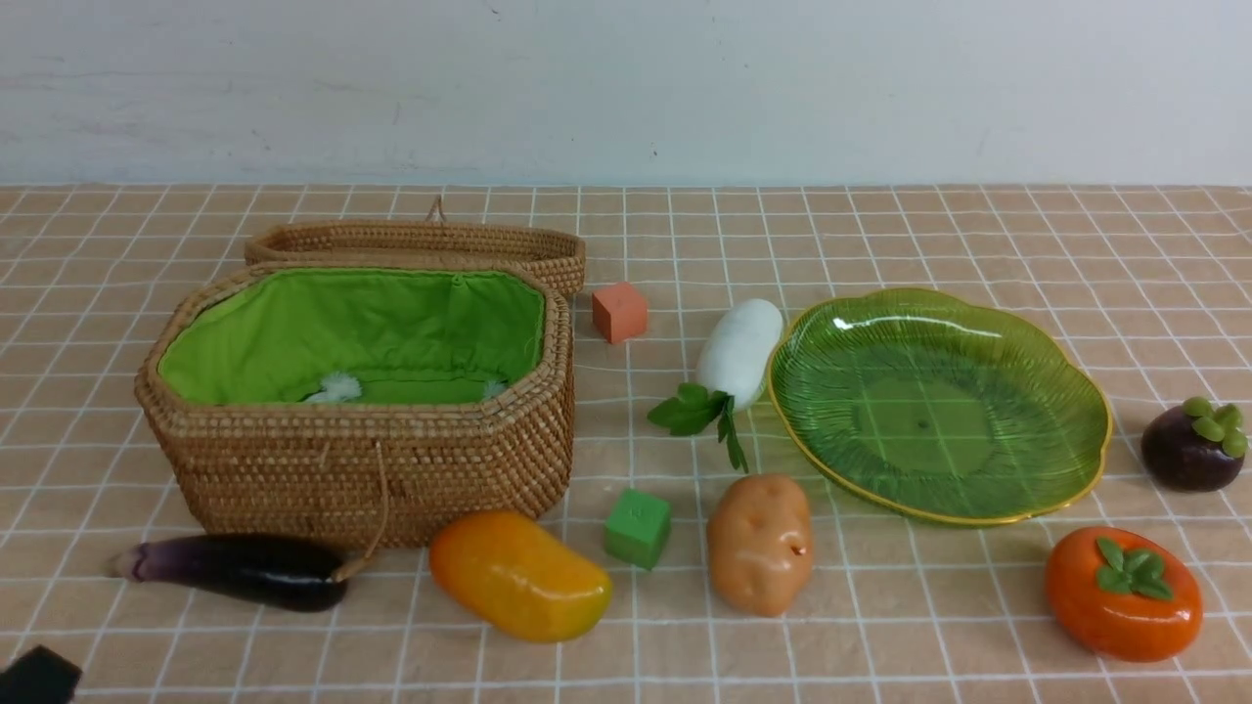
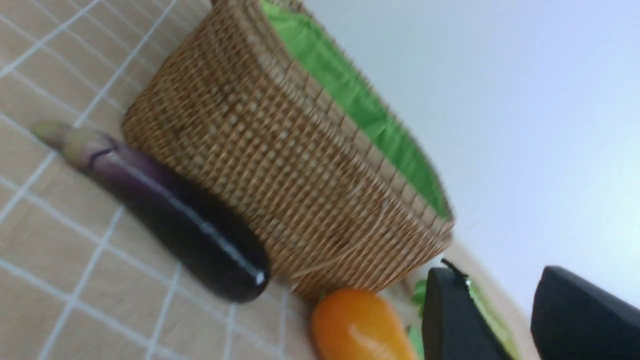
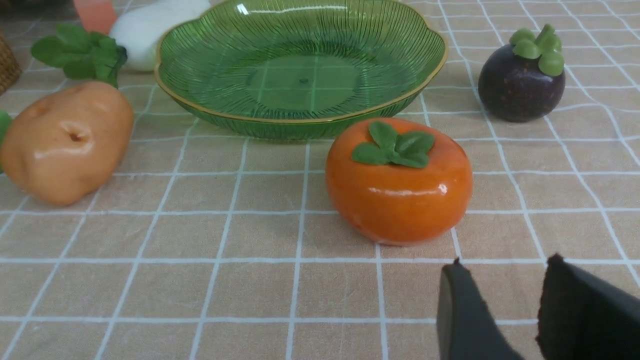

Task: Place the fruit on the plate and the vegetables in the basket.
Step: Use the left arm to grab an eggplant and put it into the left basket

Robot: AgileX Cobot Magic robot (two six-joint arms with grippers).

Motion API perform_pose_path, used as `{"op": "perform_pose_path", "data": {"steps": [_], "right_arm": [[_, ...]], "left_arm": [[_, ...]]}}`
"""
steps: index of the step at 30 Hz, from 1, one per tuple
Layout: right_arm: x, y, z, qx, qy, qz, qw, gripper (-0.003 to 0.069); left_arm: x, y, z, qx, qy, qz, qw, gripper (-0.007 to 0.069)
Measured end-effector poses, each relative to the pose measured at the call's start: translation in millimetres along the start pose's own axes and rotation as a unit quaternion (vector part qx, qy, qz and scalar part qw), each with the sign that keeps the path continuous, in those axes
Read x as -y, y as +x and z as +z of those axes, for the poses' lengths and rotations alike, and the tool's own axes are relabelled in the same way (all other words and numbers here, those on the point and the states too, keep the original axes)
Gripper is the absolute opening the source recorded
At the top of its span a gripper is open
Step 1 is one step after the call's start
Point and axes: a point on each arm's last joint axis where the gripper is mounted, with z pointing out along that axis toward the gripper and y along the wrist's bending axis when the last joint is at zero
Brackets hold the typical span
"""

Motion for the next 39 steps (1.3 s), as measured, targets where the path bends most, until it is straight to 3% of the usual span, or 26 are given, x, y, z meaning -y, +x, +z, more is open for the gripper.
{"op": "perform_pose_path", "data": {"steps": [4, 10, 12, 13, 14, 15, 16, 19, 20, 22, 24, 25, 26, 29, 33, 36, 39], "right_arm": [[0, 0, 0, 0.0, 0.0, 0.0, 1.0, 0.0242], [0, -1, 0, 0.006, 0.001, 0.001, 1.0, 0.0242], [-2, -3, 1, 0.025, -0.013, 0.077, 0.997, 0.0242], [-2, -4, 1, 0.029, -0.016, 0.09, 0.995, 0.0242], [-4, -8, 0, 0.052, -0.028, 0.158, 0.986, 0.0242], [-4, -10, 0, 0.058, -0.031, 0.173, 0.983, 0.0242], [-3, -14, -1, 0.081, -0.039, 0.223, 0.971, 0.0242], [-2, -20, -2, 0.114, -0.046, 0.283, 0.951, 0.0239], [-3, -24, -3, 0.117, -0.059, 0.322, 0.938, 0.0226], [-11, -34, -10, 0.085, -0.096, 0.335, 0.933, 0.0191], [-17, -44, -16, 0.066, -0.119, 0.323, 0.937, 0.0168], [-27, -69, -28, 0.023, -0.158, 0.264, 0.951, 0.0125], [-28, -76, -32, 0.018, -0.167, 0.253, 0.953, 0.012], [-40, -122, -50, -0.039, -0.218, 0.133, 0.966, 0.0062], [-49, -176, -68, -0.109, -0.265, -0.003, 0.958, 0.0027], [-51, -193, -72, -0.12, -0.279, -0.036, 0.952, 0.0027], [-52, -201, -75, -0.112, -0.286, -0.049, 0.95, 0.0027]], "left_arm": [[6, -6, -1, 0.013, 0.012, -0.028, 0.999, 0.0212], [46, -23, -5, -0.075, 0.003, 0.073, 0.994, 0.0003], [66, -31, -1, -0.173, -0.028, 0.147, 0.974, -0.0013], [67, -31, 0, -0.181, -0.029, 0.156, 0.971, -0.0013], [76, -34, 4, -0.245, -0.045, 0.191, 0.949, -0.0013], [76, -33, 4, -0.259, -0.049, 0.195, 0.945, -0.0013], [82, -36, 11, -0.304, -0.057, 0.226, 0.924, -0.0013], [86, -38, 20, -0.34, -0.061, 0.255, 0.903, -0.0013], [88, -39, 27, -0.348, -0.062, 0.263, 0.898, -0.0013], [89, -41, 35, -0.362, -0.065, 0.273, 0.889, -0.0013], [91, -41, 40, -0.373, -0.066, 0.279, 0.882, -0.0013], [91, -41, 50, -0.409, -0.072, 0.288, 0.863, -0.0013], [93, -42, 51, -0.411, -0.07, 0.291, 0.861, -0.0013], [96, -44, 70, -0.45, -0.075, 0.3, 0.838, -0.0013], [97, -47, 102, -0.464, -0.097, 0.285, 0.833, -0.0013], [92, -49, 119, -0.459, -0.131, 0.281, 0.833, -0.0013], [83, -54, 132, -0.462, -0.17, 0.323, 0.809, -0.0013]]}}
